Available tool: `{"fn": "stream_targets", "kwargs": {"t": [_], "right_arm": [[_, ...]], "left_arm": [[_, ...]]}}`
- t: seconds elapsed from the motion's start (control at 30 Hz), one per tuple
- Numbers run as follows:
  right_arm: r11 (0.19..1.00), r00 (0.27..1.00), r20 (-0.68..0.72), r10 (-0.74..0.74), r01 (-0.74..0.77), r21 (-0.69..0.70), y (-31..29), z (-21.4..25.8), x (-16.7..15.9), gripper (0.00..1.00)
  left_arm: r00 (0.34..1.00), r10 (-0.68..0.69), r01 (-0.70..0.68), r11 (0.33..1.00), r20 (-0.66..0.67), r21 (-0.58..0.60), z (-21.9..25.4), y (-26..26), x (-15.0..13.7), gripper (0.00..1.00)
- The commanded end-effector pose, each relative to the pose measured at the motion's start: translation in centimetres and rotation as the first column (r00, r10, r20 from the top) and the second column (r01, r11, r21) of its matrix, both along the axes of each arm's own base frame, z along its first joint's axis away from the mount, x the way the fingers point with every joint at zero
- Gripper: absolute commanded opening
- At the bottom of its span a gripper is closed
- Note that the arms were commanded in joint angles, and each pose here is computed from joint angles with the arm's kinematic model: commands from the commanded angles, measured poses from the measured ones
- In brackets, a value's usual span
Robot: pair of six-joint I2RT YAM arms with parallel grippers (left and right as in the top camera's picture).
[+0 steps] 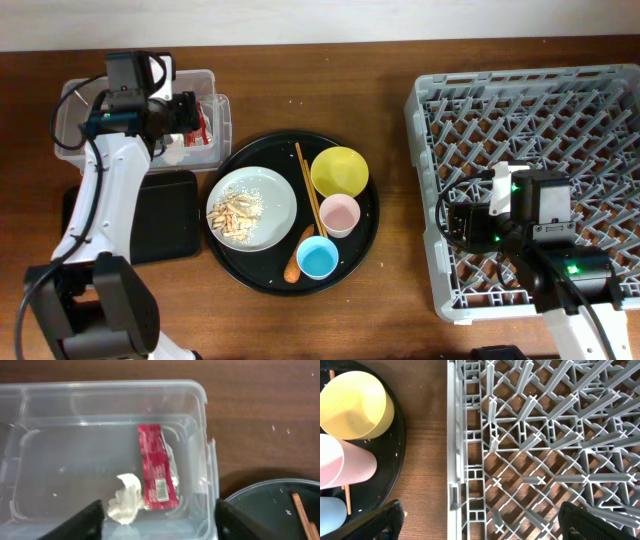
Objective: Sort waste into correct bins and load items into the dishwasher rack
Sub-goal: 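Grasp the red snack wrapper with the left gripper and drop it in the bin, then grasp the blue cup with the left gripper and lift it toward the right gripper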
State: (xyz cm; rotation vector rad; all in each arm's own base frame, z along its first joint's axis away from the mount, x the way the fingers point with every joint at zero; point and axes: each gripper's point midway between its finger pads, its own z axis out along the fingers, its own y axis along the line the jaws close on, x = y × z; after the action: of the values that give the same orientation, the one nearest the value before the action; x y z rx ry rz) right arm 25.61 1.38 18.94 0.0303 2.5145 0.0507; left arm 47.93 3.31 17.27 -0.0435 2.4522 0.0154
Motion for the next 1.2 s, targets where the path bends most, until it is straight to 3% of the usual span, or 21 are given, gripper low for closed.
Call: {"fn": "stream_targets", "kwargs": {"t": [0.0,0.03,0.1,0.23,0.33,0.5,0.6,0.63,0.67,0.73,0.77,0.9,1.1,1.13,1.17], "right_arm": [[1.0,1.0,0.023,-0.002,0.003,-0.003,0.0,0.9,0.2,0.98],[1.0,1.0,0.023,-0.002,0.002,-0.003,0.0,0.9,0.2,0.98],[1.0,1.0,0.023,-0.002,0.002,-0.003,0.0,0.9,0.2,0.98],[1.0,1.0,0.022,-0.002,0.003,-0.003,0.0,0.8,0.2,0.98],[1.0,1.0,0.02,-0.002,0.003,-0.003,0.0,0.8,0.2,0.98],[1.0,1.0,0.019,-0.002,0.002,-0.003,0.0,0.8,0.2,0.98],[1.0,1.0,0.019,-0.002,0.002,-0.003,0.0,0.8,0.2,0.98],[1.0,1.0,0.02,-0.002,0.003,-0.003,0.0,0.8,0.2,0.98],[1.0,1.0,0.019,-0.002,0.003,-0.003,0.0,0.8,0.2,0.98],[1.0,1.0,0.019,-0.002,0.003,-0.003,0.0,0.8,0.2,0.98],[1.0,1.0,0.019,-0.002,0.002,-0.003,0.0,0.8,0.2,0.98],[1.0,1.0,0.019,-0.002,0.003,-0.003,0.0,0.8,0.2,0.98],[1.0,1.0,0.018,-0.002,0.002,-0.003,0.0,0.8,0.1,0.98],[1.0,1.0,0.014,-0.002,0.003,-0.004,0.0,0.7,0.0,0.98],[1.0,1.0,0.01,-0.004,0.004,-0.003,0.0,0.7,0.0,0.98]], "left_arm": [[0.976,-0.204,0.181,0.956,-0.078,-0.232,0.6,-6.3,-3.6,0.63],[0.964,-0.244,0.205,0.938,-0.111,-0.28,0.4,-7.6,-4.8,0.63],[0.882,-0.356,0.217,0.889,-0.31,-0.403,-1.6,-11.8,-10.5,0.69],[0.684,-0.467,0.235,0.868,-0.56,-0.437,-4.9,-16.4,-19.1,0.73],[0.591,-0.518,0.295,0.852,-0.618,-0.432,-6.7,-18.6,-22.4,0.73],[0.54,-0.595,0.414,0.804,-0.595,-0.428,-9.0,-21.8,-24.2,0.67],[0.539,-0.59,0.457,0.804,-0.601,-0.381,-10.4,-21.9,-24.5,0.6],[0.536,-0.594,0.462,0.801,-0.6,-0.381,-10.8,-22.0,-24.7,0.51],[0.528,-0.596,0.464,0.799,-0.605,-0.382,-11.1,-22.0,-25.1,0.32],[0.524,-0.601,0.464,0.796,-0.604,-0.389,-11.0,-22.2,-25.2,0.05],[0.523,-0.603,0.463,0.795,-0.602,-0.393,-11.0,-22.2,-25.2,0.0],[0.549,-0.608,0.474,0.792,-0.574,-0.385,-8.8,-22.2,-24.7,0.0],[0.726,-0.519,0.409,0.853,-0.45,-0.324,-1.4,-17.7,-21.8,0.0],[0.735,-0.53,0.409,0.844,-0.423,-0.347,-0.8,-17.8,-21.8,0.0],[0.72,-0.596,0.45,0.791,-0.356,-0.414,0.3,-19.1,-21.8,0.0]]}}
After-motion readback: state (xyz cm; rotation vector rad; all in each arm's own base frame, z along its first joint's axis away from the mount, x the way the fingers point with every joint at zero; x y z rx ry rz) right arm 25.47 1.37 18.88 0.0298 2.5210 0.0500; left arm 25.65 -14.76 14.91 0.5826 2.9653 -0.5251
